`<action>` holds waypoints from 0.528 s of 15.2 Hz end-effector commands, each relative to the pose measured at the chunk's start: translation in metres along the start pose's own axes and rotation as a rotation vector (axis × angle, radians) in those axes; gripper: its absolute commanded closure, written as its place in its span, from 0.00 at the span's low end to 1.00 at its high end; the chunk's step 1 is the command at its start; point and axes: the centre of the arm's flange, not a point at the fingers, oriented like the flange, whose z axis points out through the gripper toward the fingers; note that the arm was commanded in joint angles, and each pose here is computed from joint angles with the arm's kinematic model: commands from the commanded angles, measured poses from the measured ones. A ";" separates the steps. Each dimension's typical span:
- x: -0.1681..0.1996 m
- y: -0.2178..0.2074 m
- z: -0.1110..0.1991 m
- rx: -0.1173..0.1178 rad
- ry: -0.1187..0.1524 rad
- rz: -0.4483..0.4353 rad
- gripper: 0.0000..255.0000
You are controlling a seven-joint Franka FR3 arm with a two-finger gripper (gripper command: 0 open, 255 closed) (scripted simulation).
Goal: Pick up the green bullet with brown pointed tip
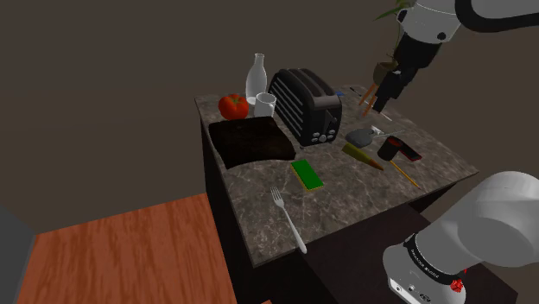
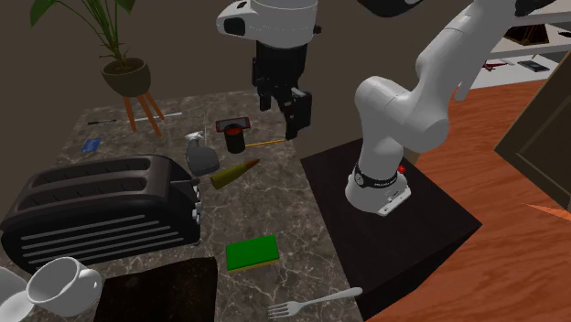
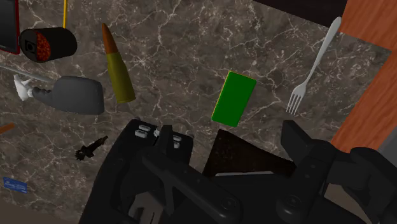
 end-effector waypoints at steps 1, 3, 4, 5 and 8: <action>0.000 0.000 0.000 0.000 0.000 0.000 0.00; 0.004 0.014 0.022 0.000 -0.011 0.000 0.00; 0.006 0.022 0.033 0.000 -0.016 -0.001 0.00; 0.008 0.029 0.044 0.001 -0.022 -0.001 0.00; 0.013 0.051 0.077 0.001 -0.038 -0.002 0.00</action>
